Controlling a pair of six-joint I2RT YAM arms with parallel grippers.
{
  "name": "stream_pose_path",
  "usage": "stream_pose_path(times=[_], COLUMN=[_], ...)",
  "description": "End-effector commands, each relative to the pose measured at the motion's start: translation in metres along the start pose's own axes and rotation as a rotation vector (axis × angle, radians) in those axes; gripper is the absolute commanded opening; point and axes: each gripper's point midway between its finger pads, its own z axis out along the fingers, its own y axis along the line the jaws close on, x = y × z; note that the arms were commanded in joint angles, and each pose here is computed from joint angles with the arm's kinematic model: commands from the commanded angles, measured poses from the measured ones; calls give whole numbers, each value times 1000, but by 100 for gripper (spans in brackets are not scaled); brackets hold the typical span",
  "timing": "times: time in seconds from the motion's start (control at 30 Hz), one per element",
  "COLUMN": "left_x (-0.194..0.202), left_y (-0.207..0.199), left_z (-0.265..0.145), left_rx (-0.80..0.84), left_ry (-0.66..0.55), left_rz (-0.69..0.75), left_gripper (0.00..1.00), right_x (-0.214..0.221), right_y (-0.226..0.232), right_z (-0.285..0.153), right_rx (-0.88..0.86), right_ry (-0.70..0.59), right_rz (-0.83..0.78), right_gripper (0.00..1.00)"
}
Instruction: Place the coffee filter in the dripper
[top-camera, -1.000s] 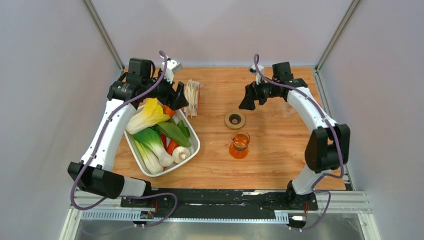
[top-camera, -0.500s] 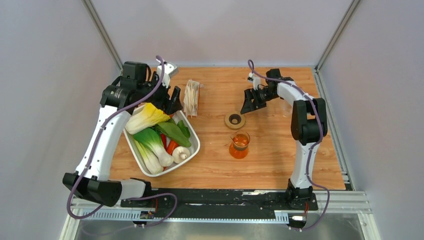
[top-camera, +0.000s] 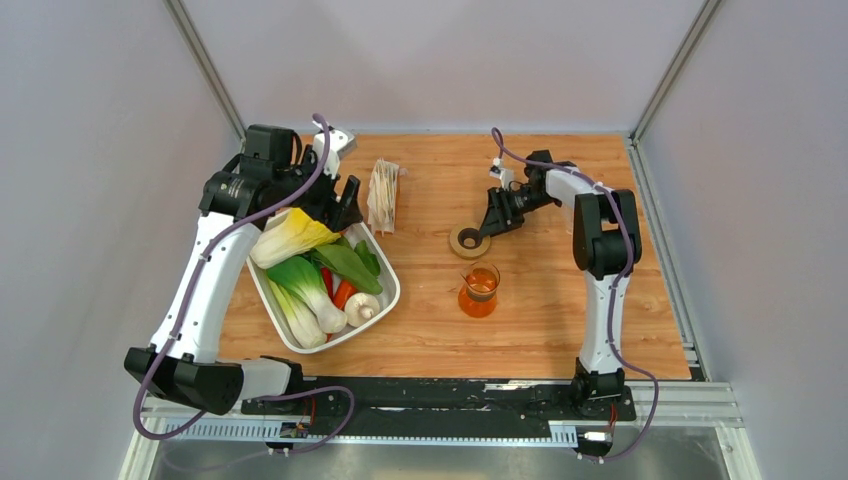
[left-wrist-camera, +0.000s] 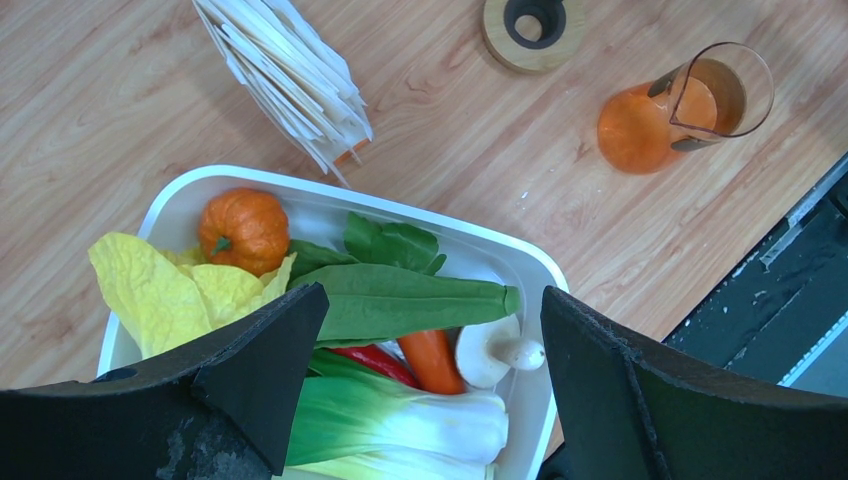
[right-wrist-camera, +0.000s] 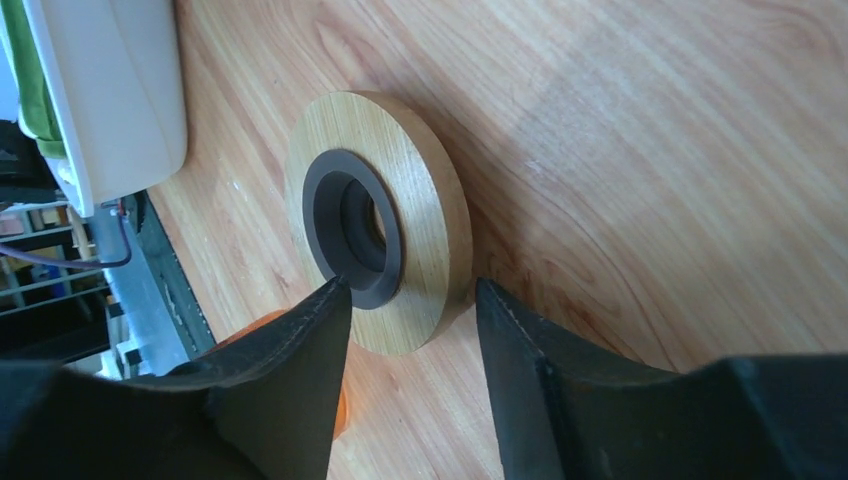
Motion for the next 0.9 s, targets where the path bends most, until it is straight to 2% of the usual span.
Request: stream_pose_path(times=[0.0, 0.1, 0.43, 0.5, 0.73, 0.87], left_x=[2, 7, 15, 16, 20, 20], left_y=[0, -1, -1, -2, -2, -3], left_z=[-3, -2, -3, -2, -2, -3], left_rx=[-2, 1, -5, -4, -4, -3], left_ry=[-4, 5, 14, 14, 14, 9], left_rz=[29, 28, 44, 45, 51, 53], left_gripper=[90, 90, 90, 89, 89, 89], right_x=[-3, -4, -9, -9, -18, -33], right_y=[13, 14, 32, 35, 49, 75], right_z=[4, 4, -7, -8, -17, -38], right_rx=[-86, -96, -167, -179, -203, -245], right_ry=[-12, -15, -51, -54, -76, -125], right_rz=[23, 26, 51, 53, 63, 47], right_gripper=[52, 44, 34, 29, 0, 0])
